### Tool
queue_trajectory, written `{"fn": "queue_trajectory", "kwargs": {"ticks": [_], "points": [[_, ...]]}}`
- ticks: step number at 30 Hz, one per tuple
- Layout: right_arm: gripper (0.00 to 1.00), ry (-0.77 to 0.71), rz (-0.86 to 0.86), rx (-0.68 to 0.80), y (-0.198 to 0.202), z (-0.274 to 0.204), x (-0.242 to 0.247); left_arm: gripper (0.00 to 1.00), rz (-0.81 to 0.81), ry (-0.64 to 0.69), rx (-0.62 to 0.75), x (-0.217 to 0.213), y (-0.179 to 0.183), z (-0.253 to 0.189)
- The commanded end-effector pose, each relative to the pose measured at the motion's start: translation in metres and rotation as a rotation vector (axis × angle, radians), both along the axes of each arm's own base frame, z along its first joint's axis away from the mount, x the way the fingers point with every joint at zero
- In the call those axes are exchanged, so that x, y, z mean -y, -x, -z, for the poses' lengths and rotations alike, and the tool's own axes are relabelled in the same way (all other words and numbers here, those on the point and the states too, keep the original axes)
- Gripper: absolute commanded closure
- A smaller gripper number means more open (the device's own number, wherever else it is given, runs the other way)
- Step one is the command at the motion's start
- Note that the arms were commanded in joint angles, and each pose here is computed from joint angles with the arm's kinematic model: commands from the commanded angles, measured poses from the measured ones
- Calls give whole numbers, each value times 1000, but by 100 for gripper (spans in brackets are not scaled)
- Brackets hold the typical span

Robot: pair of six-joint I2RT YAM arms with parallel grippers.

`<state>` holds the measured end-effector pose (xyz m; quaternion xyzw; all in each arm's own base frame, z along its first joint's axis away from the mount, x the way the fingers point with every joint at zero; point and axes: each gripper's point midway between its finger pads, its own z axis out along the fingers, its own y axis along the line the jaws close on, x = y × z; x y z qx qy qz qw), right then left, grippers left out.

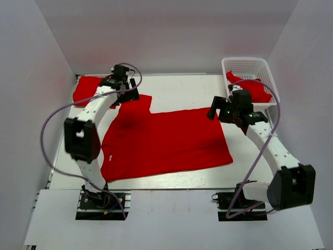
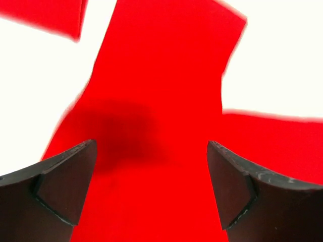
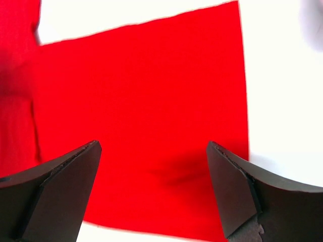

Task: Fold and stack the t-shirts
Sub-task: Grap the side of the flattened tshirt furthest away from the robot with both arms

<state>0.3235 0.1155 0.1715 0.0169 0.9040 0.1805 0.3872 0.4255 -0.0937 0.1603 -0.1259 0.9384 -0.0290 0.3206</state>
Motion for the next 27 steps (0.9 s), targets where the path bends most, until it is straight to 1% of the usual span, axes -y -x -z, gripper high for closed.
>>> {"fn": "queue_trajectory", "kwargs": {"ticks": [1, 2, 3, 4, 5, 6, 7, 8, 10, 11, 13, 14, 17, 21, 23, 27], "points": [[9, 40, 29, 90, -41, -26, 4, 0, 5, -120, -1, -11, -50, 12], [9, 55, 25, 43, -49, -8, 2, 0, 13, -116, 54, -6, -73, -4], [9, 54, 25, 61, -58, -18, 0, 0, 23, -108, 43, -5, -85, 3], [9, 56, 23, 56, -62, -17, -1, 0, 34, -112, -24, -1, -92, 35], [9, 69, 15, 8, -69, 2, -2, 0, 16, -98, 16, -2, -110, 24], [9, 67, 8, 25, -78, -7, -5, 0, 6, -99, 10, -6, -118, 30], [9, 69, -3, 3, -82, 2, -8, 0, 17, -92, 38, -2, -131, 25], [9, 78, -9, -14, -87, 10, -8, 0, 10, -108, 20, -8, -139, 44], [9, 83, -18, -21, -98, 12, -10, 0, -7, -114, 32, -14, -150, 52], [9, 94, -32, -43, -99, 20, -12, 0, -17, -119, 61, -15, -158, 55], [9, 104, -35, -49, -109, 21, -12, 0, -27, -117, 74, -19, -163, 67], [9, 109, -37, -59, -109, 24, -12, 0, -22, -115, 119, -18, -172, 65], [9, 113, -37, -67, -116, 28, -12, 0, -6, -122, 140, -22, -181, 75], [9, 113, -39, -68, -117, 31, -12, 0, 14, -129, 89, -20, -180, 110], [9, 115, -32, -72, -118, 34, -11, 0, 14, -128, 98, -19, -185, 116], [9, 124, -27, -81, -118, 38, -8, 0, 30, -114, 72, -15, -186, 138]]}}
